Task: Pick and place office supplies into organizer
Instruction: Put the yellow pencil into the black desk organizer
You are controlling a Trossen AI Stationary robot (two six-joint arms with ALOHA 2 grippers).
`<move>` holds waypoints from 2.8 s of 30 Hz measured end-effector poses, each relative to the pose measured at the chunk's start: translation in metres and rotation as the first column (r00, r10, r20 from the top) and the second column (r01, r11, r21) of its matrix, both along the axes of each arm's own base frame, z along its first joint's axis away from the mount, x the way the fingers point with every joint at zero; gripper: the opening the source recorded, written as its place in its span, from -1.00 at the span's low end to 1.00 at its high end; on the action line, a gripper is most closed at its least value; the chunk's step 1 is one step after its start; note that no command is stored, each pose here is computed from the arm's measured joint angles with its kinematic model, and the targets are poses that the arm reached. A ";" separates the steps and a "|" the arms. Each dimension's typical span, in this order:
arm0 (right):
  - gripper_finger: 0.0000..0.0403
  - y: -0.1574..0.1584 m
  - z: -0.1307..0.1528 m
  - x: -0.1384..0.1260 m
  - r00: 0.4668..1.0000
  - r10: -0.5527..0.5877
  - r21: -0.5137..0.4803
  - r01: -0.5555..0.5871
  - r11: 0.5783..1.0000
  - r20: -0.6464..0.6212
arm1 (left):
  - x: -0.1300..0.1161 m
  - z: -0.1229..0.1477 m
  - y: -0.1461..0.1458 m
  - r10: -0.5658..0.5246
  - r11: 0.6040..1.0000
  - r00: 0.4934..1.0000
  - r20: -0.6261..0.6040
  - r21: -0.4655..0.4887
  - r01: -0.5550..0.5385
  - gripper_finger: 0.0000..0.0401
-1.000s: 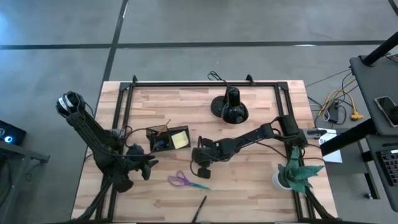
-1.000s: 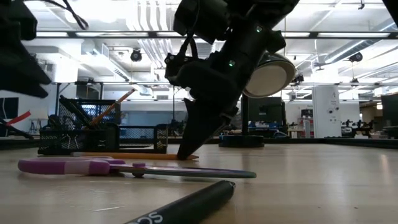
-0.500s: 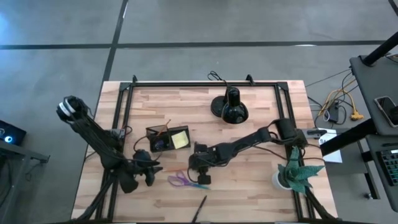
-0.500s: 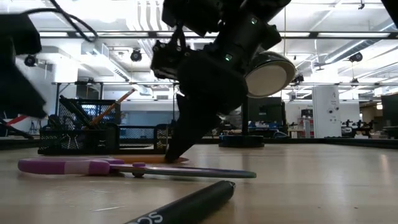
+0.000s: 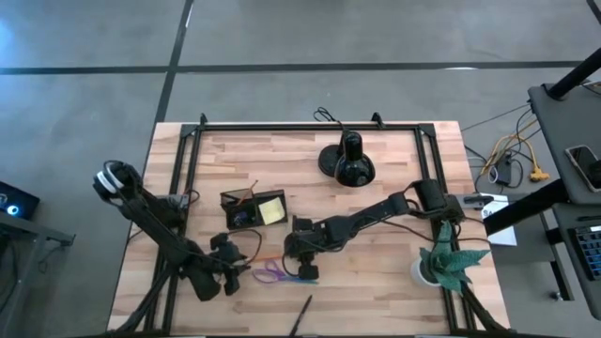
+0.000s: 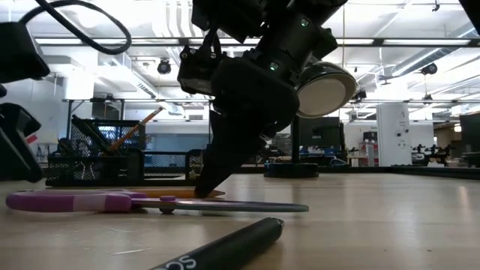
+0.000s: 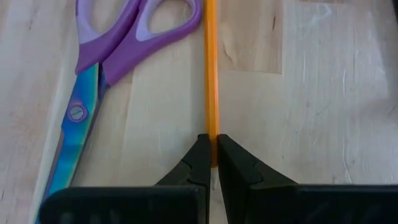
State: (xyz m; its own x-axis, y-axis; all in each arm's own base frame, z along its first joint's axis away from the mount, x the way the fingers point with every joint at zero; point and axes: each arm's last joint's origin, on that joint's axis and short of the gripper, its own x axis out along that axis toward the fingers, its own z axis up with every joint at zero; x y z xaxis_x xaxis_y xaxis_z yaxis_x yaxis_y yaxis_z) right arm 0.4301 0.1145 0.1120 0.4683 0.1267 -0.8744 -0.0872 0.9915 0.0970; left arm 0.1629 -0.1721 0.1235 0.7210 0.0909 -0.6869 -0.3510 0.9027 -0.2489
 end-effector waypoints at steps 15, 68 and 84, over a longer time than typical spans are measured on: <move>-0.96 0.001 0.003 0.000 0.999 0.039 -0.022 -0.039 0.999 0.014 | 0.008 -0.012 0.007 -0.033 0.997 0.994 -0.102 0.062 0.039 -0.34; -0.87 0.000 0.008 -0.008 1.000 -0.010 -0.056 0.008 0.998 -0.023 | 0.011 -0.006 0.005 -0.057 0.997 0.992 -0.109 0.036 0.061 -0.34; -0.87 -0.001 0.006 -0.008 1.000 -0.007 -0.063 0.006 0.998 -0.023 | 0.016 -0.015 0.012 -0.103 0.987 0.980 -0.171 0.104 0.121 -0.54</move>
